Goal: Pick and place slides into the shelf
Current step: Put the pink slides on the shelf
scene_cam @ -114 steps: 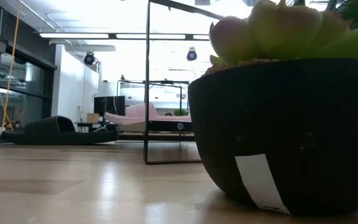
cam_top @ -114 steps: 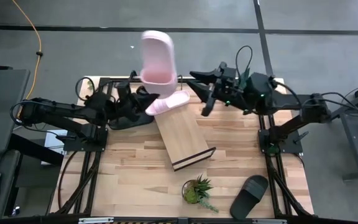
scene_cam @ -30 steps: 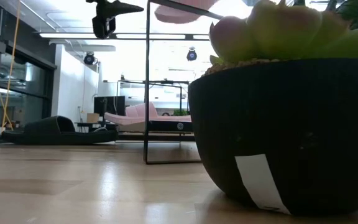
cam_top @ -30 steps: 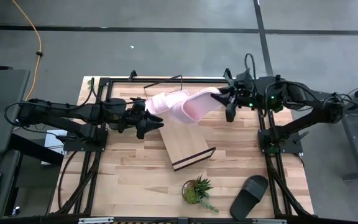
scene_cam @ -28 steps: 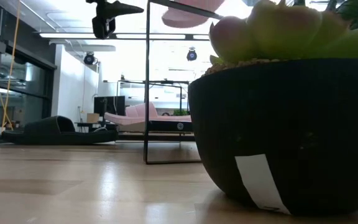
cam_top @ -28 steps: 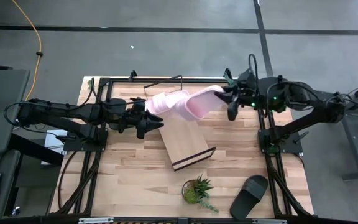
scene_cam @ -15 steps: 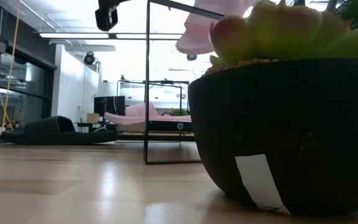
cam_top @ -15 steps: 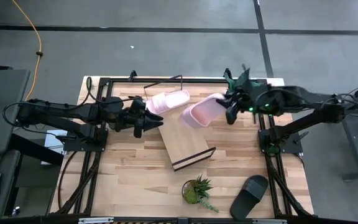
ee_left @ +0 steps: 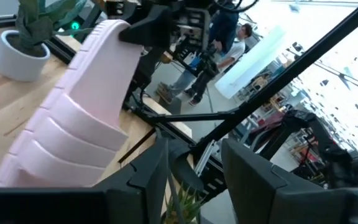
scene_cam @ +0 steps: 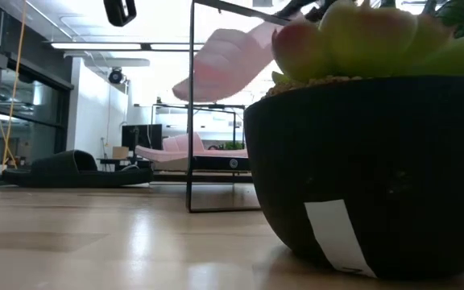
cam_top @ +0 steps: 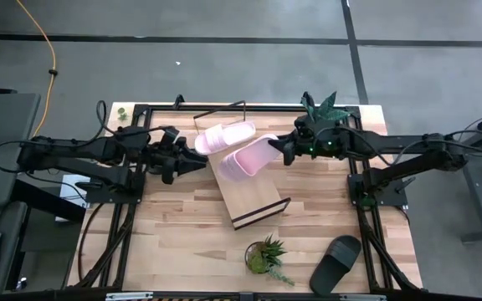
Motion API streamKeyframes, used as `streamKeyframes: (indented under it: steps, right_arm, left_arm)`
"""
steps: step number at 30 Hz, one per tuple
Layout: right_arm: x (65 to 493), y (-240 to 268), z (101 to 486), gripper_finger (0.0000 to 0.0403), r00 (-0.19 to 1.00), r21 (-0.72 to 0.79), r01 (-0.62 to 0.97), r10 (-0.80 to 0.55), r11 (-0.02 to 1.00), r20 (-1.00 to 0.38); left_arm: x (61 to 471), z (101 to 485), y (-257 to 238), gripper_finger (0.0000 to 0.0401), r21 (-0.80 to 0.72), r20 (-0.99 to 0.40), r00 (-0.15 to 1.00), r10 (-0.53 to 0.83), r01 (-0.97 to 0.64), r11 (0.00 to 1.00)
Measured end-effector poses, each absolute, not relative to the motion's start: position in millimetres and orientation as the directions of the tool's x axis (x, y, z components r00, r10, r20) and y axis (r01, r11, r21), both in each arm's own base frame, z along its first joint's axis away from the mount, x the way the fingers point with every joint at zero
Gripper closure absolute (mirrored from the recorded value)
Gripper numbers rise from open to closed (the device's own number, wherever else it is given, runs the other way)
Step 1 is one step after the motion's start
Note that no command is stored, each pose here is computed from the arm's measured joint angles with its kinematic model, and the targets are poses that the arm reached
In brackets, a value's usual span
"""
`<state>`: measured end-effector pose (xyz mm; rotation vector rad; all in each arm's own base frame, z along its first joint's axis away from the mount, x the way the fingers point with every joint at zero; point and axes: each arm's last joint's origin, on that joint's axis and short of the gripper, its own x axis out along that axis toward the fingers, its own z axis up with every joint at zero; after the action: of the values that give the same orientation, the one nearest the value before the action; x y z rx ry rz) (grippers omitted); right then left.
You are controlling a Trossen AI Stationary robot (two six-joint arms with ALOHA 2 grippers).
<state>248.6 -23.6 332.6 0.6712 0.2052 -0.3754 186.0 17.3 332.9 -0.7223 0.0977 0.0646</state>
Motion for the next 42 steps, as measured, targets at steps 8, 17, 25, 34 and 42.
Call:
streamKeyframes:
  steps: [8,17,25,34,42]
  right_arm:
    - [251,-39,290,0.0335,0.920,0.707,0.377,-0.329,0.599,-0.212]
    - [268,-57,258,0.0335,0.894,0.736,0.429,-0.366,0.524,-0.260]
    - [290,-76,235,0.0335,0.917,0.784,0.387,-0.296,0.485,-0.269]
    - [302,-83,210,0.0335,0.894,0.801,0.434,-0.310,0.413,-0.325]
    - [305,-90,196,0.0335,0.859,0.807,0.485,-0.357,0.338,-0.367]
  left_arm:
    - [183,332,17,0.0268,-0.656,-0.128,0.992,0.025,-0.104,0.748]
    - [183,331,17,0.0268,-0.648,-0.135,0.990,0.025,-0.108,0.754]
    - [183,331,17,0.0268,-0.641,-0.136,0.990,0.025,-0.107,0.760]
    - [183,329,17,0.0268,-0.640,-0.160,0.987,0.025,-0.123,0.758]
    - [182,329,17,0.0268,-0.635,-0.163,0.986,0.033,-0.130,0.762]
